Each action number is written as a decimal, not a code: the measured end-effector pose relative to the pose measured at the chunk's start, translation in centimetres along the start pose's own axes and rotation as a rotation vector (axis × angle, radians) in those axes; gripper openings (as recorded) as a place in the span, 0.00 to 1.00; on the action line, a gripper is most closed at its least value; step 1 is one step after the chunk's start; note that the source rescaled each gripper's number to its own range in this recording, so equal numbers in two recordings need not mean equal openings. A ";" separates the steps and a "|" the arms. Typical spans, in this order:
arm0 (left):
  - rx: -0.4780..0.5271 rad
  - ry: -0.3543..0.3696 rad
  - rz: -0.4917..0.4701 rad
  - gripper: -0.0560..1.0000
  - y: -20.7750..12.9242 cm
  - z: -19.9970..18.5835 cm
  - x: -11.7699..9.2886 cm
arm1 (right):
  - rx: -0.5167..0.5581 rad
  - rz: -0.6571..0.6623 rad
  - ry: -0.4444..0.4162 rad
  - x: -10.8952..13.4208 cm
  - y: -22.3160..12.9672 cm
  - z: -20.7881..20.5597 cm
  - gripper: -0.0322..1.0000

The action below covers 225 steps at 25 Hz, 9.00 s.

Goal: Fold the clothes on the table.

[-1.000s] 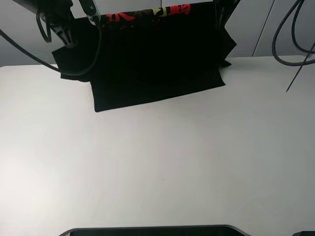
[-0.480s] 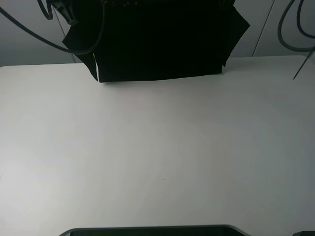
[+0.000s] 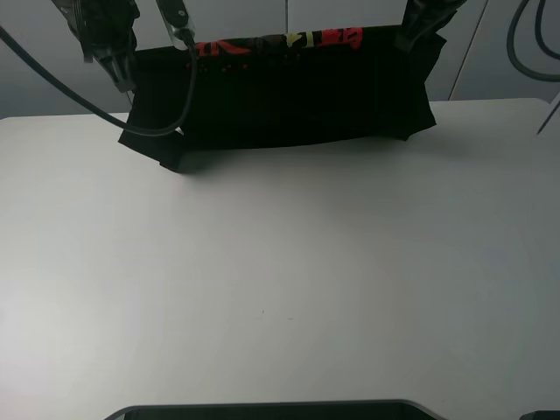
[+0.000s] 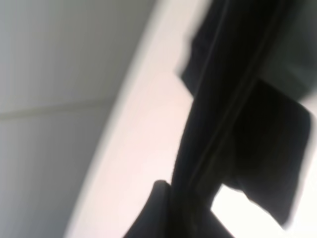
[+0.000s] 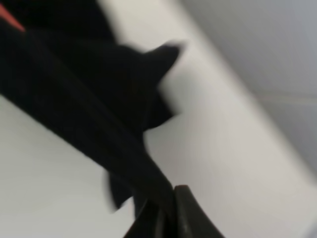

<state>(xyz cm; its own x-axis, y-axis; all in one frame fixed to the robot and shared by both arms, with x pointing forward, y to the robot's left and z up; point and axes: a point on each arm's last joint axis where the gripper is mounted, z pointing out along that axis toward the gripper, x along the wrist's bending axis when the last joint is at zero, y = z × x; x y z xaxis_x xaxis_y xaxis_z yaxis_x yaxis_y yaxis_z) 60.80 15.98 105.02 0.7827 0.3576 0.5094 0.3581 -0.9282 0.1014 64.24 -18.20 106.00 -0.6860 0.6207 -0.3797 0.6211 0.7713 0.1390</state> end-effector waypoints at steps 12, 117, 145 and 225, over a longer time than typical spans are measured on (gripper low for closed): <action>-0.015 -0.444 -0.005 0.05 -0.6 -2.0 -4.3 | -0.025 0.028 0.282 3.4 -1.7 -0.8 0.03; -0.142 -0.328 -0.528 0.71 -1.4 2.6 -5.1 | -0.126 0.890 0.371 -1.6 -12.5 10.6 0.79; -0.118 -0.371 -0.544 0.72 -1.5 2.5 -5.5 | -0.056 0.909 0.690 1.8 -12.4 17.9 0.85; -0.331 -0.546 -0.440 0.20 5.6 14.9 -14.6 | 0.051 0.843 0.376 -1.3 -14.4 12.9 0.13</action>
<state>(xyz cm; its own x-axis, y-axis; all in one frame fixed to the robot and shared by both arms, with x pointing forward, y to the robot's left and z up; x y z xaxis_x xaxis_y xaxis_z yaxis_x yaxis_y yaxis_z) 58.92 7.10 85.40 0.7745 0.6209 -0.1212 0.5906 -0.6409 0.4904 61.06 -31.93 92.64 -0.0722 0.9857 0.1522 0.9807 0.0423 0.1910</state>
